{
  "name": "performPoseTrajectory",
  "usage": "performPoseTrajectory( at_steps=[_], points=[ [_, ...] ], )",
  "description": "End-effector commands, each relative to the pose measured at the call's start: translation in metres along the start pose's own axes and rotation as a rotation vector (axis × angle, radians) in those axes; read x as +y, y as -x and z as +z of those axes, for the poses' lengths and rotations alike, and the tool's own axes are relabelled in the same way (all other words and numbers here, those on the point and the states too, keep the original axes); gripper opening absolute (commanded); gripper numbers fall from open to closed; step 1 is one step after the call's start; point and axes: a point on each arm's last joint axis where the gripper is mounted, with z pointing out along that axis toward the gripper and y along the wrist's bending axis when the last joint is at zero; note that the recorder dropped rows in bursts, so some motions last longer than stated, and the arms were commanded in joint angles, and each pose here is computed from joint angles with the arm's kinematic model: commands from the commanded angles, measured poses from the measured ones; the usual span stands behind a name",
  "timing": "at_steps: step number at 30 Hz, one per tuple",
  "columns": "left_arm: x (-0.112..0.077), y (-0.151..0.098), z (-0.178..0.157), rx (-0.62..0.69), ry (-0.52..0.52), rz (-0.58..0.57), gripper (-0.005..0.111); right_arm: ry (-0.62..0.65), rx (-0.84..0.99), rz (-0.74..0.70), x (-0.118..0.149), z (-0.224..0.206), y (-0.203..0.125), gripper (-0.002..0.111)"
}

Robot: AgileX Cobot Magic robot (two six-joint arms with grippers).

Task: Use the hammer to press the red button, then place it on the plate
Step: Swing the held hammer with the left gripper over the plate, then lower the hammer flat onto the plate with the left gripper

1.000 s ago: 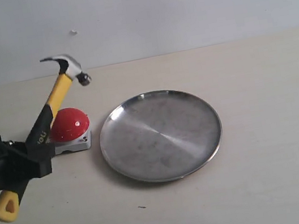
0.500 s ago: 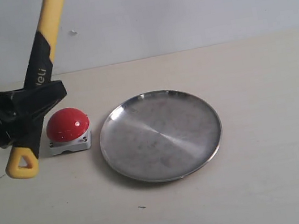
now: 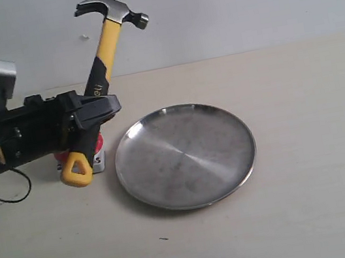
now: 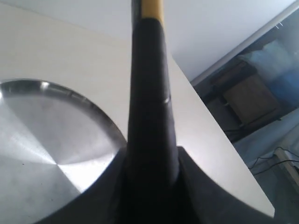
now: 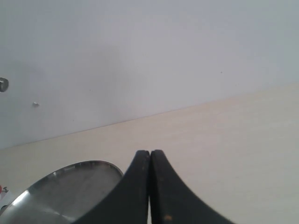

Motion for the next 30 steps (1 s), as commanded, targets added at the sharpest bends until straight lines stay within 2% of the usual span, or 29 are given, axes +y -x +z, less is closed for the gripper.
performPoseTrajectory(
  at_steps=[1,8,12,14,25,30],
  points=[
    [0.001,0.009,0.023,-0.007,-0.115,-0.034,0.0,0.001,-0.003,-0.013,0.0,-0.001,-0.001,0.0],
    [0.0,-0.011,0.071,0.092,-0.166,-0.028,0.0,0.001,-0.003,-0.013,0.0,-0.001,-0.001,0.0],
    [0.004,-0.019,0.112,0.154,-0.066,-0.062,0.0,0.001,-0.003,-0.013,0.0,-0.001,-0.001,0.0],
    [0.007,-0.017,0.122,0.176,-0.071,-0.077,0.0,0.0,-0.003,-0.011,0.0,-0.001,-0.001,0.0],
    [0.041,-0.037,0.135,0.226,0.056,-0.143,0.0,0.001,-0.003,-0.013,0.0,-0.001,-0.001,0.0],
    [0.045,-0.041,0.136,0.236,0.064,-0.152,0.0,0.0,-0.003,-0.011,0.0,-0.001,-0.001,0.0]
  ],
)
